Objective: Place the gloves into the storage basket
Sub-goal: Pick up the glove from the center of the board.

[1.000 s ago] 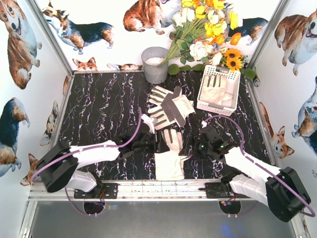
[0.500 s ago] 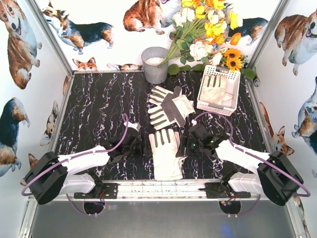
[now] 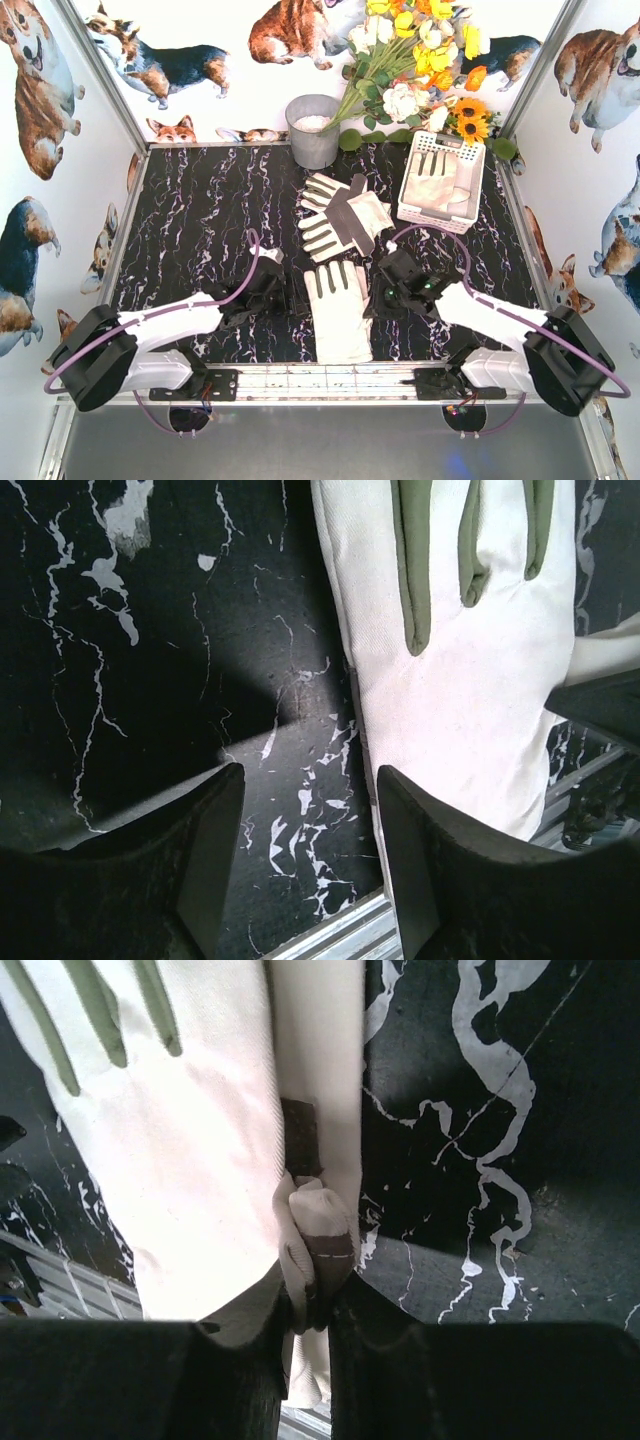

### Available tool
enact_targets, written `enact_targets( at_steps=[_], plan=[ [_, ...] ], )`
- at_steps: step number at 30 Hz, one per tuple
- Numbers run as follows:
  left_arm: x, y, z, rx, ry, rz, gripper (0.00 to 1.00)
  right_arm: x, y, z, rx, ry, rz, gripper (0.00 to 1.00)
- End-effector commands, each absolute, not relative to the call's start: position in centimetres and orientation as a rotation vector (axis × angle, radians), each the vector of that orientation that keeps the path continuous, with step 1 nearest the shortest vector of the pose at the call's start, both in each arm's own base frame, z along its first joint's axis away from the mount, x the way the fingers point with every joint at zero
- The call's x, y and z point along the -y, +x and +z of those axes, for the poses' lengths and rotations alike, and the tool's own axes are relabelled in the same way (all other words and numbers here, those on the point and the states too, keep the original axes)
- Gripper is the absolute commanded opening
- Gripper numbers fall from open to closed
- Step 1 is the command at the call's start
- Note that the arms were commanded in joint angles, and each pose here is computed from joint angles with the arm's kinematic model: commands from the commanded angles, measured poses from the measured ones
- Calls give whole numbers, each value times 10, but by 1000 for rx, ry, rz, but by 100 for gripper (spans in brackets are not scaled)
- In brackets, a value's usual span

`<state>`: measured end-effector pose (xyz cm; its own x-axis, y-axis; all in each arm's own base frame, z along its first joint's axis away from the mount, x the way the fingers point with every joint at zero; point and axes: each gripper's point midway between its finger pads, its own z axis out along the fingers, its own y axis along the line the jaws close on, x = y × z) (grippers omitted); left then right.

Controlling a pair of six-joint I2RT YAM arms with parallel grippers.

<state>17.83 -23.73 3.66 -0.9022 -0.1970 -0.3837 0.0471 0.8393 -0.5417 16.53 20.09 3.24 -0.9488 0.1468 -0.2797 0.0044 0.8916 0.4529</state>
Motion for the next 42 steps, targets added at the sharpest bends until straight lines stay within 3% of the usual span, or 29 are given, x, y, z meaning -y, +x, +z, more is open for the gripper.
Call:
enact_targets(
  at_steps=[1,4,27,35,42],
  plan=[
    [238,183,48,-2531,-159,-828,51,-204,166,44,-2700,146,751,7],
    [241,177,46,-2530,-163,-890,52,-206,170,54,-2644,180,874,0],
    [263,166,52,-2465,-100,-1157,52,-225,173,114,-2331,182,1400,0],
    [266,168,104,-2227,-105,-1438,64,-231,174,164,-2218,124,1507,0],
    [265,169,137,-2128,-59,-1524,79,-239,171,215,-2124,17,1597,0]
  ],
)
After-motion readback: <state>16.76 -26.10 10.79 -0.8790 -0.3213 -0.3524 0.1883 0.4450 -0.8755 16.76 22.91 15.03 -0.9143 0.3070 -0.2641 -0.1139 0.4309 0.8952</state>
